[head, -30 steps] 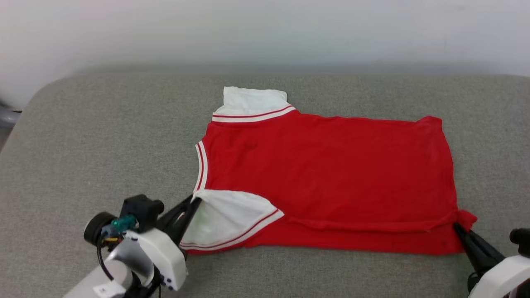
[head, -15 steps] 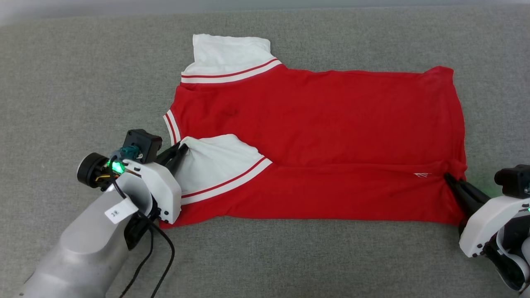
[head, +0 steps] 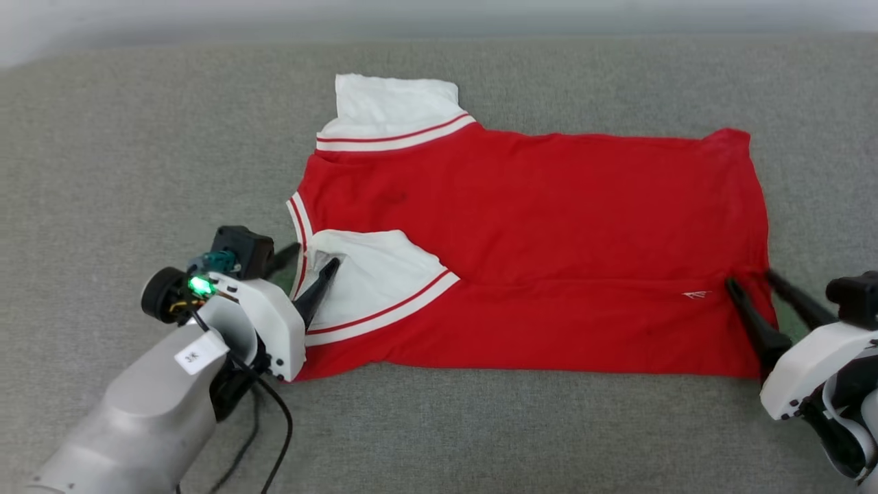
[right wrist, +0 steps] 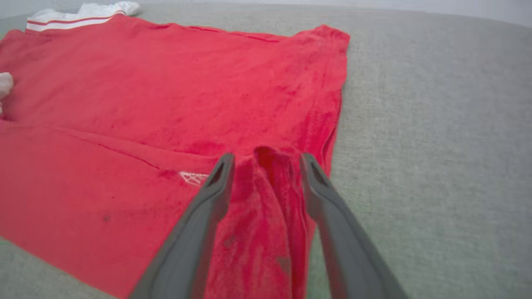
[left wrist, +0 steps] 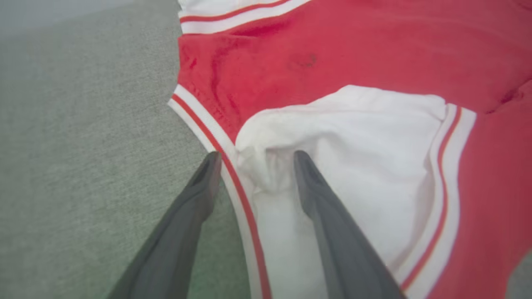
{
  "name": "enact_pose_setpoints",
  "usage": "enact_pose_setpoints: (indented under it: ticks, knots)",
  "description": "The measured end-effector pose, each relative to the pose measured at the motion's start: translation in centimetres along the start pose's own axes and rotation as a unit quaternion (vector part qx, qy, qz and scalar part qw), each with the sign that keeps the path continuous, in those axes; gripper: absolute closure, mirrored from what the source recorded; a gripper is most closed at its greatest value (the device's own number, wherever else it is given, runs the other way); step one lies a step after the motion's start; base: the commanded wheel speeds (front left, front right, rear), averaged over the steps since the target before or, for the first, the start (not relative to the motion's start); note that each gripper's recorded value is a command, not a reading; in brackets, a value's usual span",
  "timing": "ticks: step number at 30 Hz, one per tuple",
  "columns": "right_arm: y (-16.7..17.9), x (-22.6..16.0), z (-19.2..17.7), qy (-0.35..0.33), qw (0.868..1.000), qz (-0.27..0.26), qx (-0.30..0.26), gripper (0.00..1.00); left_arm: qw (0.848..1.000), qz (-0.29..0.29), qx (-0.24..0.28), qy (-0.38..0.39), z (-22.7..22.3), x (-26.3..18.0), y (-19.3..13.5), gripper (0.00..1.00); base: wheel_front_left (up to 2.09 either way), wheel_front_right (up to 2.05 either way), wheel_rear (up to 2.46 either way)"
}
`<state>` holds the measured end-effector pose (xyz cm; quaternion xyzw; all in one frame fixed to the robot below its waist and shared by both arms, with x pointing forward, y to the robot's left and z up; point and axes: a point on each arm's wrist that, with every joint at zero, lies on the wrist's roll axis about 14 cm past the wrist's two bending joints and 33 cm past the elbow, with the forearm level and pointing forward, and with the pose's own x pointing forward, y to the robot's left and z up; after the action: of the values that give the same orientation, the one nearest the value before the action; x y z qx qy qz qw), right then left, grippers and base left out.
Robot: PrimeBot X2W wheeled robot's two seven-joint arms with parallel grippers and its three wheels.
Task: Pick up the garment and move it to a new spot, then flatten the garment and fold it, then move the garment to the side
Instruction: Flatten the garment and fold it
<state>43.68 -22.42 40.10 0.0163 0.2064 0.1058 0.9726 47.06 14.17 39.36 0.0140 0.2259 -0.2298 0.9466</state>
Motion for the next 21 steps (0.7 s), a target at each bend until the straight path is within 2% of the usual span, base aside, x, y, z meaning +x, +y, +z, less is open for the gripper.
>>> enact_pose_setpoints:
  ticks: [8, 14, 19, 21]
  knots:
    - [1.1, -1.5, 4.2, -0.067, 0.998, 0.012, -0.010, 0.00, 0.999, 0.005, 0.028, -0.019, 5.0, -2.8, 1.5, 0.00, 0.00, 0.00, 0.00]
    - [2.4, -1.9, 4.9, -0.074, 0.997, 0.023, -0.014, 0.00, 0.996, -0.012, -0.027, 0.082, 4.6, -4.8, 1.1, 0.00, 0.00, 0.00, 0.00]
    - [3.2, -1.9, 5.3, -0.075, 0.997, 0.030, -0.016, 0.00, 0.982, -0.035, -0.082, 0.169, 3.7, -6.0, 0.2, 0.00, 0.00, 0.00, 0.00]
    - [3.3, -1.9, 5.2, -0.071, 0.997, 0.031, -0.016, 0.00, 0.973, -0.045, -0.080, 0.211, 2.6, -6.3, -0.3, 0.00, 0.00, 0.00, 0.00]
